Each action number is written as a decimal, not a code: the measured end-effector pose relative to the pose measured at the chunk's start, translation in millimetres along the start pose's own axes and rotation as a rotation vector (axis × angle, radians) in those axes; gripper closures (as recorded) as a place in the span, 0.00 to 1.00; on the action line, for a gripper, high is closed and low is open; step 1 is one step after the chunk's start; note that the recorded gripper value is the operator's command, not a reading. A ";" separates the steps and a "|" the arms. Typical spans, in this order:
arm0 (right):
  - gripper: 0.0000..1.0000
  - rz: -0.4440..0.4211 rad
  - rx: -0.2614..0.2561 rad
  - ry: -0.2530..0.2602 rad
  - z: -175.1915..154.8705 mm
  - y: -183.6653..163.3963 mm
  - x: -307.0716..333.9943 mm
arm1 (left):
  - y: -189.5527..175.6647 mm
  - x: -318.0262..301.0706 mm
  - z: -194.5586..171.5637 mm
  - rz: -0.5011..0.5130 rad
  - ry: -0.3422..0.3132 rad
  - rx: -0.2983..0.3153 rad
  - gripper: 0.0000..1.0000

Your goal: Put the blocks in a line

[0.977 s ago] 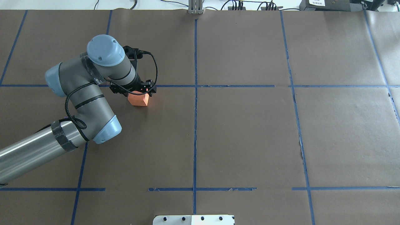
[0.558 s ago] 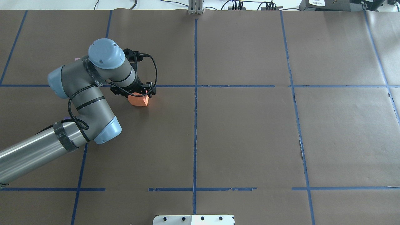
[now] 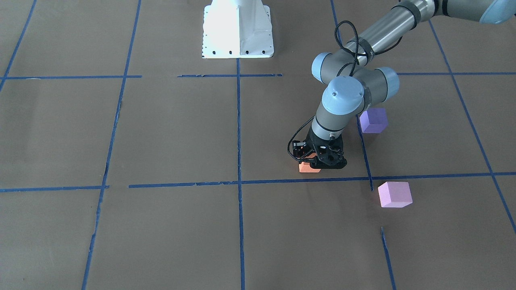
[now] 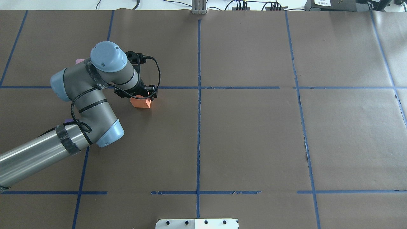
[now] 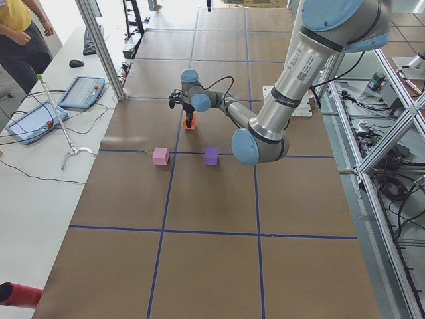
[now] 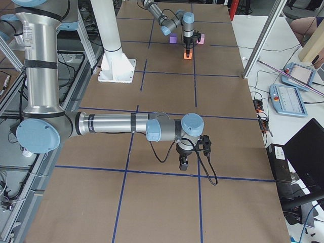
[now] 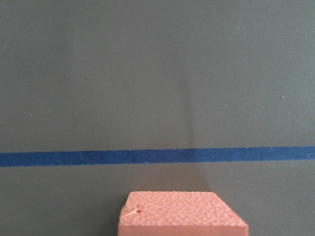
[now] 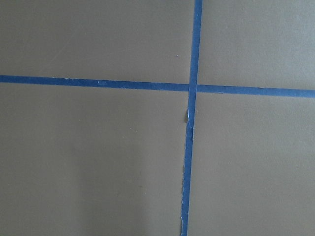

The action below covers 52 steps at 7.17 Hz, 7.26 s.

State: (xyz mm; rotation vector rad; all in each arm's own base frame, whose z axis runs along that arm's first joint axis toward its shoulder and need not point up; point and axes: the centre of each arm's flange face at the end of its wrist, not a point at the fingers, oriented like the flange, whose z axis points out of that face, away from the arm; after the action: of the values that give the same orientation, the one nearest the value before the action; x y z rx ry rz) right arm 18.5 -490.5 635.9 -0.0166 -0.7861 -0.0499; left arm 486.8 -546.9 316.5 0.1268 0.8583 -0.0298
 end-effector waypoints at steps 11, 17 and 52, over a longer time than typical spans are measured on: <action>0.00 0.000 0.000 0.000 0.0 0.0 0.0 | -17.2 -231.5 -36.7 0.052 -0.053 -0.088 0.78; 0.00 0.000 0.000 0.000 0.0 0.0 0.0 | -18.9 -245.4 -8.5 0.010 -0.015 -0.102 0.78; 0.00 0.000 0.000 0.000 0.0 0.0 0.0 | 13.9 -621.1 -213.8 0.027 -0.095 -0.037 0.00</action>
State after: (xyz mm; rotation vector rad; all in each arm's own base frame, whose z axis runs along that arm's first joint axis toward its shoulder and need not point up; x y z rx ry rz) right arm 18.5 -490.5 635.9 -0.0166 -0.7861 -0.0499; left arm -79.1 -522.2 649.3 0.1018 0.7622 0.0049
